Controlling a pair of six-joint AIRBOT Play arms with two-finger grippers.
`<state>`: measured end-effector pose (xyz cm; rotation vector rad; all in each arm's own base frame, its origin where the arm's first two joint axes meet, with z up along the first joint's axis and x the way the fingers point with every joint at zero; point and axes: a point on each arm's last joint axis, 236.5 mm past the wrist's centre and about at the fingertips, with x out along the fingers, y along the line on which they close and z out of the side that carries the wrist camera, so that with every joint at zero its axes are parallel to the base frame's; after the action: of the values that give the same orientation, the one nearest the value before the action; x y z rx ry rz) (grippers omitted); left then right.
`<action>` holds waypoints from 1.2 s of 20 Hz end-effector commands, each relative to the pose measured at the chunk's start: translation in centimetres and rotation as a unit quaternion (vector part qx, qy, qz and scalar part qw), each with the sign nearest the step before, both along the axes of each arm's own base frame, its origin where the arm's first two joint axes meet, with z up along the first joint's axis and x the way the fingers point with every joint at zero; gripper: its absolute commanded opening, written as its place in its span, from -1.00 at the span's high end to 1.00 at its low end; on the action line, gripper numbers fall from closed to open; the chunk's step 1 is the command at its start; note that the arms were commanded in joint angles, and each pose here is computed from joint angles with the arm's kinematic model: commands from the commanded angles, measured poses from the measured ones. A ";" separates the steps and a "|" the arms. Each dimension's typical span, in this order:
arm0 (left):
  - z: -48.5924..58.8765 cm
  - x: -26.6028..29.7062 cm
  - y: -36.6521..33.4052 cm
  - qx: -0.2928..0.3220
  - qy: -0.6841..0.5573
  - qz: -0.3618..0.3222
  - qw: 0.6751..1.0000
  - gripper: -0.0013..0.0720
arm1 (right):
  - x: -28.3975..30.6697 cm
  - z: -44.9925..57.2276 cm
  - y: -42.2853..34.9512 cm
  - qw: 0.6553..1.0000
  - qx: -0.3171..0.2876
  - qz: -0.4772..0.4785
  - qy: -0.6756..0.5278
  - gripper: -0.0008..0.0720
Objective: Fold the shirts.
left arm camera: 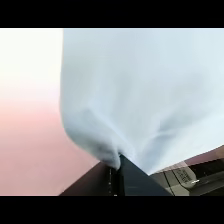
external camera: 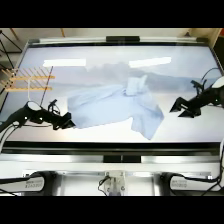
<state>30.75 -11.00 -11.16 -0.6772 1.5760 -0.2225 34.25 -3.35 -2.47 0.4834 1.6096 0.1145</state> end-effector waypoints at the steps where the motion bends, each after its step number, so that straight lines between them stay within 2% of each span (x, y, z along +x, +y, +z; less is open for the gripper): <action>1: 0.9 0.7 -0.6 -0.003 -0.022 0.000 1.000 0.88 | -0.6 -2.7 0.5 1.000 -0.001 0.002 0.004 -0.78; 4: 2.8 1.5 -0.5 -0.001 -0.054 -0.001 0.999 0.88 | -0.8 -5.7 2.1 1.000 -0.012 0.016 -0.007 -0.77; 11: 4.7 1.9 -0.5 -0.001 -0.082 -0.001 0.997 0.87 | 4.6 -8.3 3.8 0.991 -0.070 0.038 -0.109 -0.76; 12: 4.7 1.9 -0.5 -0.001 -0.083 -0.001 0.997 0.87 | 4.9 -8.5 3.7 0.990 -0.076 0.041 -0.113 -0.41; 13: 4.8 1.9 -0.5 -0.001 -0.085 -0.001 0.996 0.87 | 4.9 -8.6 3.5 0.989 -0.081 0.043 -0.114 0.22; 14: 4.9 2.0 -0.5 -0.001 -0.086 -0.001 0.996 0.87 | 5.0 -8.5 3.5 0.989 -0.081 0.042 -0.115 0.71; 15: 5.1 2.2 -0.5 -0.001 -0.090 -0.002 0.996 0.87 | 4.9 -8.2 3.5 0.989 -0.081 0.047 -0.116 0.81; 18: 9.5 5.4 -0.3 0.006 -0.170 -0.021 0.985 0.88 | 6.1 -3.5 3.9 0.979 -0.081 0.076 -0.169 0.82; 20: 18.2 8.9 0.1 0.025 -0.290 -0.030 0.956 0.88 | 7.9 4.1 3.9 0.958 -0.097 0.085 -0.258 0.82; 21: 25.1 10.2 0.2 0.038 -0.382 -0.048 0.922 0.88 | 8.8 9.7 3.7 0.936 -0.114 0.082 -0.322 0.82; 22: 32.6 10.3 0.2 0.055 -0.473 -0.064 0.877 0.88 | 9.2 15.8 3.4 0.908 -0.136 0.077 -0.389 0.82; 24: 49.7 6.9 0.5 0.087 -0.647 -0.050 0.755 0.88 | 7.7 30.5 3.0 0.816 -0.181 0.050 -0.547 0.82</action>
<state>41.40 -10.89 19.86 -0.3350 0.7198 -0.4584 43.88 -0.13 11.96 0.0840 0.8737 0.1625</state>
